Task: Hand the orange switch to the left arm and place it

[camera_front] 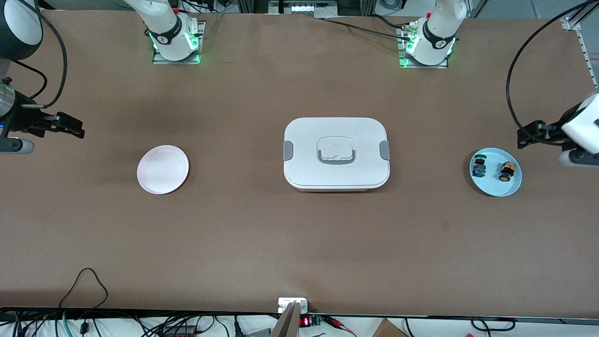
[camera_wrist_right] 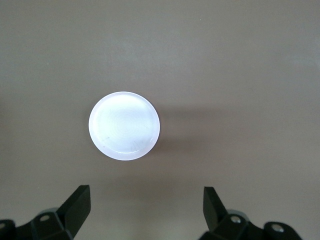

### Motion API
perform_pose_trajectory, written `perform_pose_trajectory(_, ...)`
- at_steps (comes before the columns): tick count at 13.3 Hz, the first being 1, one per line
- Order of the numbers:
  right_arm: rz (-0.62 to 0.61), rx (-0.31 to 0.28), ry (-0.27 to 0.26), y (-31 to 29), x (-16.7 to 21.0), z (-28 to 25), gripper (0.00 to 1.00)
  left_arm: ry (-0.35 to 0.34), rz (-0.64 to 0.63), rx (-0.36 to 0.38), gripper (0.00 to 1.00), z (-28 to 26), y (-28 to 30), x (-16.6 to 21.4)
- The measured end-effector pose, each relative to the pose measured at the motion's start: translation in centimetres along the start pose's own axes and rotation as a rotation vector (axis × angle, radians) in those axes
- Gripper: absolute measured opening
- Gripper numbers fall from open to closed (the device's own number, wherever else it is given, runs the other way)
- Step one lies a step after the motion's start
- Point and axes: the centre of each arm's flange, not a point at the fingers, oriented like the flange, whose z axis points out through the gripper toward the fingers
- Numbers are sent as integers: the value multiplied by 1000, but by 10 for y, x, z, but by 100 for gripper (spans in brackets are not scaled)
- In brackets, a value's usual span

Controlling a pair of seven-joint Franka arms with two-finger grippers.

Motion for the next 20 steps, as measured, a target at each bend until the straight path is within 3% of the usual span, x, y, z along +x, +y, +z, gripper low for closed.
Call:
perform_pose_trajectory(3,8,16,16,-1,-1,-8,100,-8,-42,-51,100,20,-11,-22)
perform_pose_trajectory(6,9,20,24,-2,-1,-12,100,-11,-52,-51,100,34,-6,-34)
perform_pose_trajectory(13,8,21,22,-2,-1,-12,100,-8,-92,-47,100,26,11,-39)
perform_pose_trajectory(20,8,22,21,-2,-1,-12,100,47,-96,-44,100,-3,7,-39)
